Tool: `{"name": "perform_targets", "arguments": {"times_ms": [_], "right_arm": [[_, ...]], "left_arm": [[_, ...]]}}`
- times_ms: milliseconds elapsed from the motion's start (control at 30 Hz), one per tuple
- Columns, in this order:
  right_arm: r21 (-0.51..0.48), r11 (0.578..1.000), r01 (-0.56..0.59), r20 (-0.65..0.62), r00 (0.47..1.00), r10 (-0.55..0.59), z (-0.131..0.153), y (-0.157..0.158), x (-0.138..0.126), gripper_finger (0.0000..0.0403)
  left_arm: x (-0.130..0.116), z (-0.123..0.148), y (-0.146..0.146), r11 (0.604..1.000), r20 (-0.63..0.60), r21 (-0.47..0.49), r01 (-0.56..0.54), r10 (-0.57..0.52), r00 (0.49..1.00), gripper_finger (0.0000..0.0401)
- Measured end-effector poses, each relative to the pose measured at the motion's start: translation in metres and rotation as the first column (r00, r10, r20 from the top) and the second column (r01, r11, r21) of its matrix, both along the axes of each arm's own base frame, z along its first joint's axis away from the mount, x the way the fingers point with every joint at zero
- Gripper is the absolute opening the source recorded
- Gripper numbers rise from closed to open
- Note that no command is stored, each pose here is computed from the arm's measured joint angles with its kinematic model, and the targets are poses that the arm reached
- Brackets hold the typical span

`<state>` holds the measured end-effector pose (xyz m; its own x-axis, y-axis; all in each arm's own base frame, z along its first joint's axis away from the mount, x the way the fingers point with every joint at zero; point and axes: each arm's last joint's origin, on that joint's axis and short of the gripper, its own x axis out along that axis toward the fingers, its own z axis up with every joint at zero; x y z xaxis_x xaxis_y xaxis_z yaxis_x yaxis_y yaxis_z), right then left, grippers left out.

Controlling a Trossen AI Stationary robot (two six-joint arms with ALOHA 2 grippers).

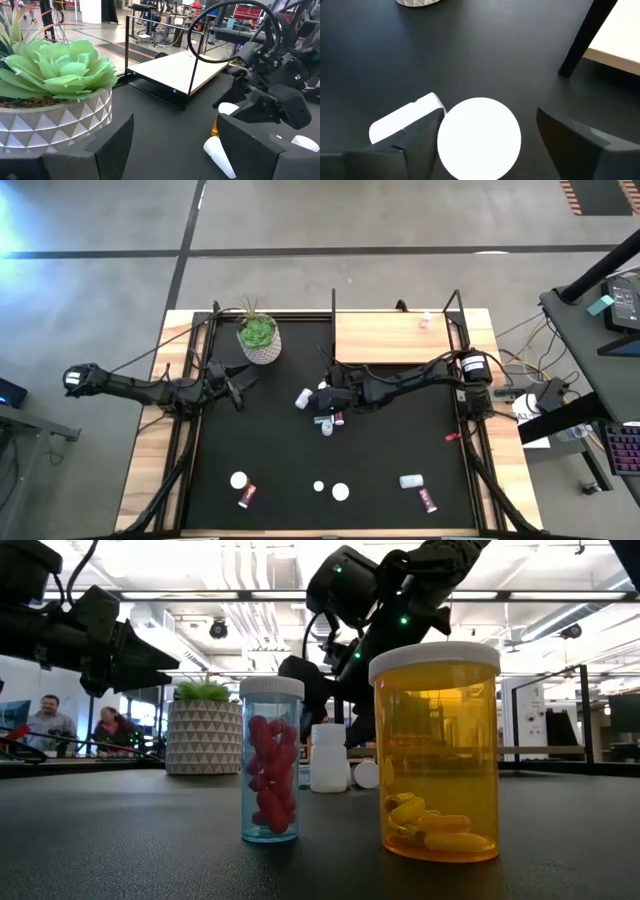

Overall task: Pick and place medicine bottles onto shelf by color
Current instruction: Put the top orange pill bottle on the shelf

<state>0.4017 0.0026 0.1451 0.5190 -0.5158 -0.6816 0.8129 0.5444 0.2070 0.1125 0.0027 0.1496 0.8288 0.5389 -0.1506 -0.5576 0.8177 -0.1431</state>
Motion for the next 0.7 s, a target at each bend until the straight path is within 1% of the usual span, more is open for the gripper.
{"name": "perform_targets", "arguments": {"times_ms": [133,267,367,433,567,700], "right_arm": [[-0.002,1.0,-0.003,-0.022,1.0,0.003,-0.001,0.001,-0.002,0.0258],[0.004,1.0,0.0,-0.017,1.0,0.0,-0.001,0.003,-0.002,0.0222],[0.004,1.0,0.001,-0.01,1.0,-0.001,0.0,0.006,-0.002,0.0202],[0.002,1.0,-0.006,-0.006,1.0,0.006,0.001,0.009,-0.002,0.0196],[0.0,1.0,-0.019,-0.003,1.0,0.019,0.009,0.015,-0.005,0.0198],[-0.043,0.999,0.01,-0.017,1.0,-0.011,0.019,0.024,-0.013,0.0198]], "left_arm": [[0.0,0.0,0.0,1.0,0.0,0.0,0.0,0.0,1.0,0.027],[0.0,0.0,0.0,1.0,0.0,0.0,0.0,0.0,1.0,0.027],[0.0,0.0,0.0,1.0,0.0,0.0,0.0,0.0,1.0,0.027],[0.0,0.0,0.0,1.0,0.0,0.0,0.001,-0.001,1.0,0.027],[0.0,0.0,0.0,1.0,0.0,0.0,0.001,-0.001,1.0,0.027],[0.0,0.0,0.0,1.0,0.0,0.0,0.0,0.0,1.0,0.027]]}}
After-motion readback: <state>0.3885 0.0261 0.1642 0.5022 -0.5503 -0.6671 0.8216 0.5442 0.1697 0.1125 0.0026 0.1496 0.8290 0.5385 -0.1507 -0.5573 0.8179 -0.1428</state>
